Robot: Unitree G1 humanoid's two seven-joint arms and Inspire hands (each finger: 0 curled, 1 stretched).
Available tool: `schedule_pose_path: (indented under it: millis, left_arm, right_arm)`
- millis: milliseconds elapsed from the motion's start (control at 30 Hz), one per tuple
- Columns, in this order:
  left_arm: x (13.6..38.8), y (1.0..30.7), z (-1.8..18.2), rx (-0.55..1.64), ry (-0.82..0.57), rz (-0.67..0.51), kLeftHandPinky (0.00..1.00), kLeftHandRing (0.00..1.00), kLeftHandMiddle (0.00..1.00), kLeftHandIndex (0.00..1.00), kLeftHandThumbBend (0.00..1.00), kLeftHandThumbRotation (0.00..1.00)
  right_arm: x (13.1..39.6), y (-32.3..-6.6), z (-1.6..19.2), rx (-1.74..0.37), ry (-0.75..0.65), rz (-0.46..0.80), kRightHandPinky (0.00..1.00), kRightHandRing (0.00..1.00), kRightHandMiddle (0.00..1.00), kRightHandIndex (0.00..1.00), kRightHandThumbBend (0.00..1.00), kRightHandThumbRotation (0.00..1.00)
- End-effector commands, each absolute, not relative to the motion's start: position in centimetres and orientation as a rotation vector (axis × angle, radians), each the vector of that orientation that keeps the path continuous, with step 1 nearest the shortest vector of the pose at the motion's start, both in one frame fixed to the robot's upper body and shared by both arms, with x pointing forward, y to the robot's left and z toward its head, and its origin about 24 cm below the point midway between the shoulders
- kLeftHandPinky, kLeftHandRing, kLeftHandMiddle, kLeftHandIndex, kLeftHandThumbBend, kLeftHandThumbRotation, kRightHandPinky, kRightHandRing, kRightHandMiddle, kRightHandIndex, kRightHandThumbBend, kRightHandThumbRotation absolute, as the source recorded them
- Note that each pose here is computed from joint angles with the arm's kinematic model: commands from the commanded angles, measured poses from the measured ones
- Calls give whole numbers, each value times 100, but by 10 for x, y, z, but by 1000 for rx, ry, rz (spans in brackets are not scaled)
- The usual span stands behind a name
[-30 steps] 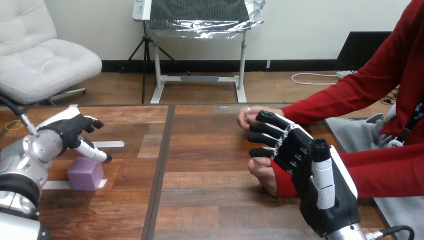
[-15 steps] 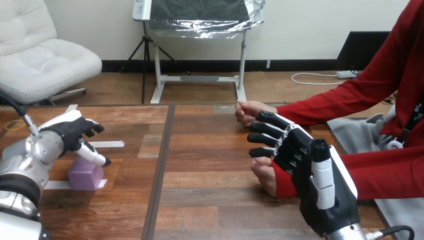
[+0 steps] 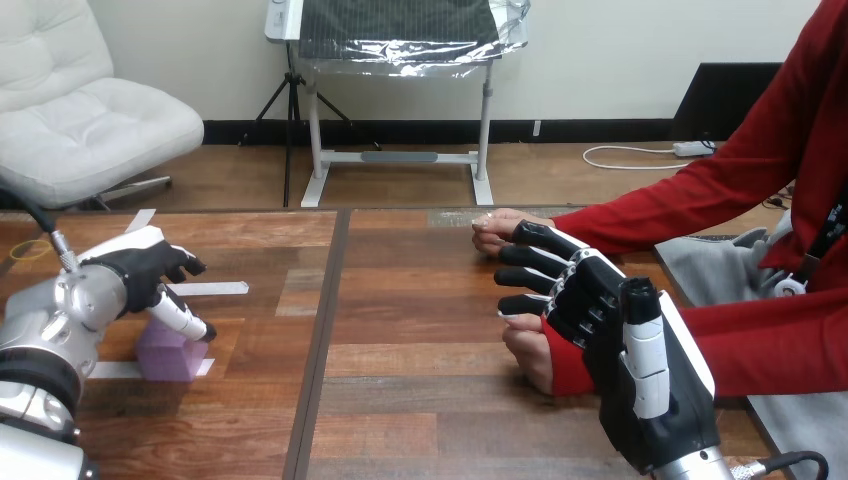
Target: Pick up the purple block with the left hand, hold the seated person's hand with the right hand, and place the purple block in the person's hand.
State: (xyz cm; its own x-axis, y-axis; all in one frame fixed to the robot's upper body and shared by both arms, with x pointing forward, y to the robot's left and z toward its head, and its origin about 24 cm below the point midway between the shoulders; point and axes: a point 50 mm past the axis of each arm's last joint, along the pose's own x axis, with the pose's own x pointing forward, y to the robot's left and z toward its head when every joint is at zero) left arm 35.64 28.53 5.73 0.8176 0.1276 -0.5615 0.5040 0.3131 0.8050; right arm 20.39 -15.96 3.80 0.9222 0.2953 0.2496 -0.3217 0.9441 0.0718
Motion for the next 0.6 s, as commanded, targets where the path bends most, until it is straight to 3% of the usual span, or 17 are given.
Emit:
schedule_pose_path:
  millis: [0,567]
  left_arm:
    - [374,281,93,1286,512,-243,78,91,90,89,61,0]
    - [372,281,92,1292,552,-312,82,98,94,91,65,0]
  right_arm:
    - [216,-158,62,91,-347,338,68,76,78,81,80,100]
    - [216,-158,62,91,-344,339,68,76,78,81,80,100]
